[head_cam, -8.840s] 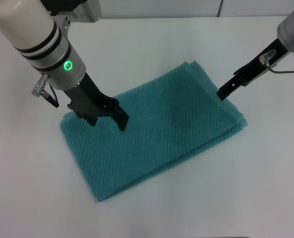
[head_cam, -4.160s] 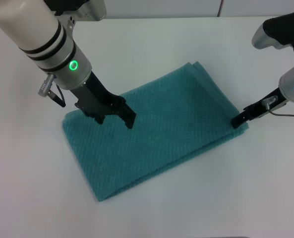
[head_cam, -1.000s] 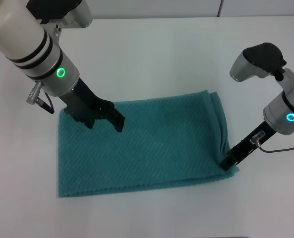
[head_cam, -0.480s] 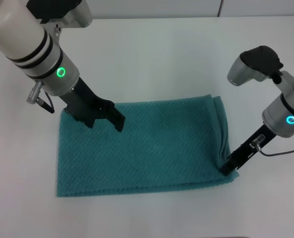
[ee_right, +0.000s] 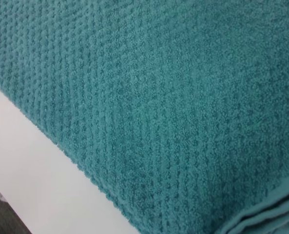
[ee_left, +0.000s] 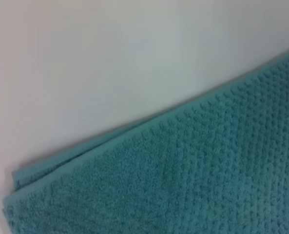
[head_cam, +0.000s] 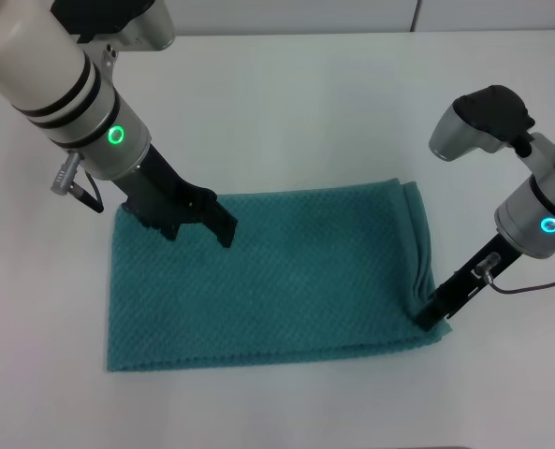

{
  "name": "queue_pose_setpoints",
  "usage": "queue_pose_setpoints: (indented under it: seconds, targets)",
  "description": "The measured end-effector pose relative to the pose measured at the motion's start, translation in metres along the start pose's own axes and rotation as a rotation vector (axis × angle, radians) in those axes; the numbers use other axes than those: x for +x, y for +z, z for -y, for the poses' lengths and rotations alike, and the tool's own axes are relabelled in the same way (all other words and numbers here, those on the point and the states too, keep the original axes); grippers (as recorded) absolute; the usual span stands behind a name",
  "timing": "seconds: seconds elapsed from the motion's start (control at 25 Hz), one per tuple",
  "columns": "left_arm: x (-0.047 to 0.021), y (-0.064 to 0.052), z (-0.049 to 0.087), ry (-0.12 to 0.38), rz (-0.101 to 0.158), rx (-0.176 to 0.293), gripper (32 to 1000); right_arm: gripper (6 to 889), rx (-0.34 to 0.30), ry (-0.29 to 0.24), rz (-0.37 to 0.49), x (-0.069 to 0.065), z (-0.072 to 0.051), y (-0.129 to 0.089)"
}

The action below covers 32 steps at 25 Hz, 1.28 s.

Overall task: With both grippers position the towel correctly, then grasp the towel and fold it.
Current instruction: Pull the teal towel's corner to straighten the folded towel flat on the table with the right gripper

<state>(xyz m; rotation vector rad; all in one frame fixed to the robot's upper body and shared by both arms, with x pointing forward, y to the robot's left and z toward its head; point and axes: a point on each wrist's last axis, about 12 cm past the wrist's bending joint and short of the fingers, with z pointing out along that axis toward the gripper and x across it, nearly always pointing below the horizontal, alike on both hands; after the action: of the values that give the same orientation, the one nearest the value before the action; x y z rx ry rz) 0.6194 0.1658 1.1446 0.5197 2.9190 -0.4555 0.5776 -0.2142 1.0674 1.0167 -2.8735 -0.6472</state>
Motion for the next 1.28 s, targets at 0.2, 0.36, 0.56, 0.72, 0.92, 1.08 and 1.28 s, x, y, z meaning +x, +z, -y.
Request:
queue_pose_setpoints:
  seconds: [0.2, 0.36, 0.56, 0.72, 0.92, 1.08, 1.28]
  targets:
    - [0.0, 0.0, 0.0, 0.0, 0.0, 0.0, 835, 75, 0.0, -0.002, 0.001, -0.0001, 0.0001, -0.0002]
    - [0.0, 0.0, 0.0, 0.0, 0.0, 0.0, 835, 117, 0.0, -0.007, 0.0, -0.0003, 0.0001, -0.0009]
    - [0.0004, 0.0002, -0.0004, -0.001, -0.001, 0.0, 835, 169, 0.0, -0.007, 0.002, -0.0008, 0.0004, -0.0018]
    - [0.0005, 0.0003, -0.0005, -0.002, -0.001, 0.0, 835, 289, 0.001, -0.007, 0.003, -0.0011, 0.0006, -0.0025]
    - [0.0009, 0.0005, -0.0008, -0.003, -0.001, 0.0, 834, 534, 0.003, -0.012, 0.004, -0.002, 0.0007, -0.0039]
    - [0.0016, 0.0009, -0.0015, -0.005, -0.003, 0.0, 834, 740, 0.004, -0.016, 0.008, -0.0032, 0.0003, -0.0057]
    - [0.0017, 0.001, -0.0015, -0.005, -0.003, 0.001, 834, 861, 0.004, -0.018, 0.011, -0.0041, -0.0001, -0.0067]
